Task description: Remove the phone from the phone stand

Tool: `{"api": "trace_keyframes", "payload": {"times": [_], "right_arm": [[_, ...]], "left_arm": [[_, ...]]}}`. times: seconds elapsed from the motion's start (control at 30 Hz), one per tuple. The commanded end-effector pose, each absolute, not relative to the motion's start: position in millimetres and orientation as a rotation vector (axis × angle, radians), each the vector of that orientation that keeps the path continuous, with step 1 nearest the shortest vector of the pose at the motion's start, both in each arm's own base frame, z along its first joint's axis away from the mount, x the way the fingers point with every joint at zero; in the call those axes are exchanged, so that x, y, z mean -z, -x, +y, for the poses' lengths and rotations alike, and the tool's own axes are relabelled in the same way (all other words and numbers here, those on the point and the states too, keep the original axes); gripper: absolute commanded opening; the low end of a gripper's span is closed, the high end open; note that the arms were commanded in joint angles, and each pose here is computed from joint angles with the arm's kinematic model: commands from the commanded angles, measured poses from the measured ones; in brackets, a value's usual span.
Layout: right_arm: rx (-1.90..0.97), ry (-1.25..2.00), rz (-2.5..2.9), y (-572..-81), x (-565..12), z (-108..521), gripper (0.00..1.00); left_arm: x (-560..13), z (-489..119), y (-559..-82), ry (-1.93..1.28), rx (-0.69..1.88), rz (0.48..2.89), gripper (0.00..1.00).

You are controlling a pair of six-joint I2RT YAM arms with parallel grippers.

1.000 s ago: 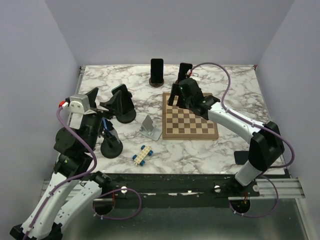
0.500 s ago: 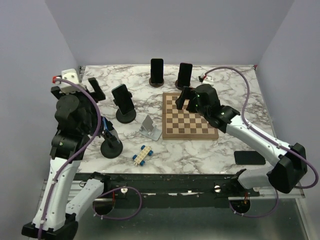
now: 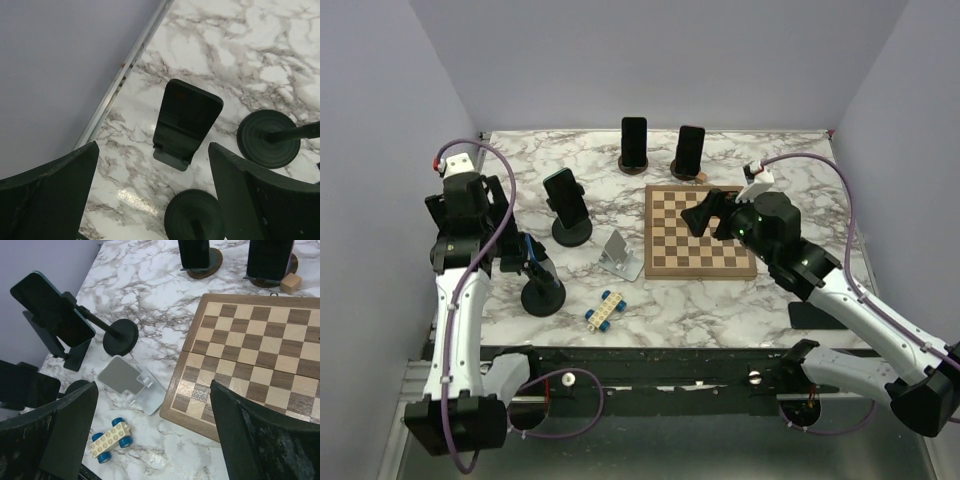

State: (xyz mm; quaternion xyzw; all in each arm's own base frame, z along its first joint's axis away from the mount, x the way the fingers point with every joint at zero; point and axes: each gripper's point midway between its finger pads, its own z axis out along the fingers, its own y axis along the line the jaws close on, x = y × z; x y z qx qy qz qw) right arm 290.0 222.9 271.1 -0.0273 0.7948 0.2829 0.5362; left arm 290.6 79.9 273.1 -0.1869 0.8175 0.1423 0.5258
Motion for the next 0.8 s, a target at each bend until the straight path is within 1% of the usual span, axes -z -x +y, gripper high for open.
{"api": "trace_keyframes", "payload": {"times": [0.0, 0.13, 0.23, 0.3, 0.4, 0.53, 0.63, 0.77], "right_arm": [[-0.742, 0.16, 1.883, -276, -271, 232, 1.0], [-0.777, 0.176, 1.862, -265, -277, 230, 1.0], [-0.781, 0.187, 1.854, -259, -281, 226, 1.0], [-0.781, 0.199, 1.842, -254, -286, 223, 1.0], [-0.778, 0.228, 1.808, -248, -293, 218, 1.0], [-0.758, 0.265, 1.762, -243, -300, 212, 1.0], [-0.762, 0.266, 1.741, -240, -307, 210, 1.0], [-0.818, 0.309, 1.706, -229, -315, 213, 1.0]], "left_arm": [[-263, 75, -303, 0.462, -0.19, 2.1, 0.99], [-259, 68, -324, 0.395, -0.092, 2.202, 0.99], [-247, 73, -336, 0.358, -0.111, 2.227, 0.99], [-240, 73, -341, 0.278, -0.114, 2.248, 0.99], [-220, 85, -341, 0.201, -0.198, 2.294, 0.99], [-210, 72, -343, 0.094, -0.129, 2.275, 0.99], [-192, 82, -338, 0.067, -0.207, 2.328, 0.99], [-190, 72, -344, 0.04, -0.113, 2.32, 0.99]]}}
